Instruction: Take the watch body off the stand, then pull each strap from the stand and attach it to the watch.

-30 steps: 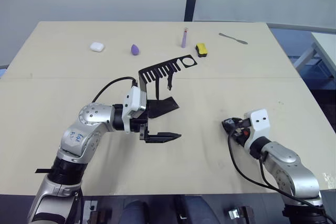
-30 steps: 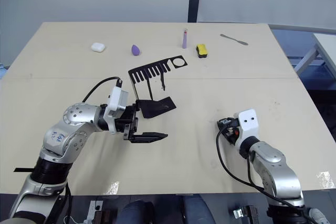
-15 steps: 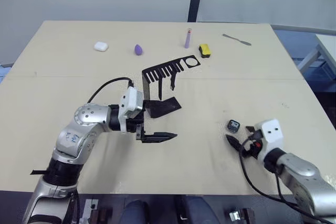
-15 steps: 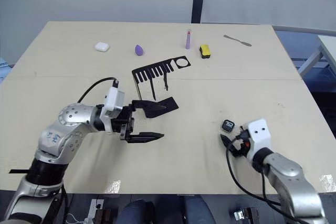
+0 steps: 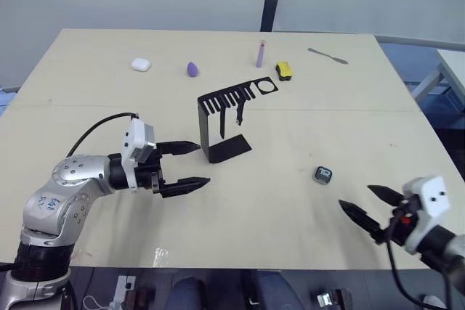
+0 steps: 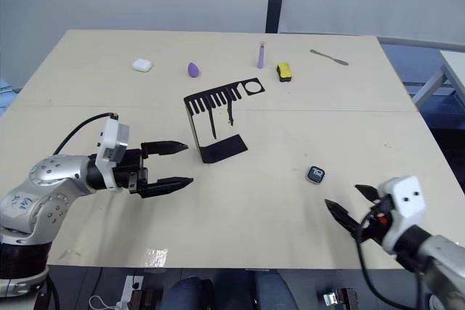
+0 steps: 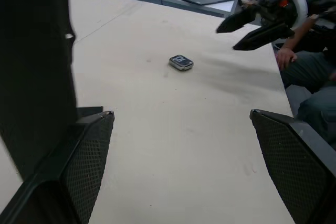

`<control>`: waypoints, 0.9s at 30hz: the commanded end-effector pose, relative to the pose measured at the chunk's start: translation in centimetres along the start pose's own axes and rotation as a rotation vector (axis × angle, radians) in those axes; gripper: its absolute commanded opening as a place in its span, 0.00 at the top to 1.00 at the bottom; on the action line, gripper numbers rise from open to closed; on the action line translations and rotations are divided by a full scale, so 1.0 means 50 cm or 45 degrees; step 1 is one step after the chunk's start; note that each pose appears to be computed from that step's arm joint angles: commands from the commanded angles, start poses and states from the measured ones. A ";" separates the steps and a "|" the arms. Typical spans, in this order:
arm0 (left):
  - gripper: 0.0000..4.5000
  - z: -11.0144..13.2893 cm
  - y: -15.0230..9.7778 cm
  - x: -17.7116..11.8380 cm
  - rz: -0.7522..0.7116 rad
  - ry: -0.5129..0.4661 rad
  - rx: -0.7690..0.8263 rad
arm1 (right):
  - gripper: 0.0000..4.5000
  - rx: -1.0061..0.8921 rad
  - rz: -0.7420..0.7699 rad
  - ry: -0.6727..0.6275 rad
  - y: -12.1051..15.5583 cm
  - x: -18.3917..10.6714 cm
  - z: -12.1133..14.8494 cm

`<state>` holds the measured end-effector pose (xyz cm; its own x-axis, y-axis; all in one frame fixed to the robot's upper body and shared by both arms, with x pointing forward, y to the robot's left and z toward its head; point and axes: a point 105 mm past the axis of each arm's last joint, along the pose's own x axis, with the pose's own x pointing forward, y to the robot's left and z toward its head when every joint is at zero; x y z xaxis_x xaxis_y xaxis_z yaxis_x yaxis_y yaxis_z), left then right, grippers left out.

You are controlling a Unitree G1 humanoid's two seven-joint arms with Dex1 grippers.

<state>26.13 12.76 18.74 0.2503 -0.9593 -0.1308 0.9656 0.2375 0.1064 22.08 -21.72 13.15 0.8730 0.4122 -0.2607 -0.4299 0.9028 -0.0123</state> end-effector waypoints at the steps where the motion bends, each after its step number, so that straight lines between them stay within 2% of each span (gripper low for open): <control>1: 0.00 0.025 -0.026 0.023 -0.093 -0.037 0.081 | 0.01 -0.052 -0.058 -0.034 0.018 0.017 0.017; 7: 0.00 0.047 -0.038 0.055 -0.155 -0.092 0.129 | 0.01 0.040 -0.339 -0.080 0.014 0.056 0.021; 12: 0.00 0.057 -0.039 0.080 -0.202 -0.121 0.147 | 0.01 0.119 -0.410 -0.090 0.036 0.097 0.024; 19: 0.00 0.073 -0.042 0.104 -0.270 -0.145 0.167 | 0.01 0.154 -0.577 -0.068 0.023 0.138 0.016; 27: 0.00 0.086 -0.048 0.109 -0.312 -0.149 0.181 | 0.01 0.272 -0.676 0.017 0.008 0.166 -0.027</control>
<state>25.42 6.62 21.21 0.0245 -0.9975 -0.0656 0.9813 0.0115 0.1923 28.72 -17.49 9.36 0.9514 -0.0658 -0.3009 0.0856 0.9949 0.0528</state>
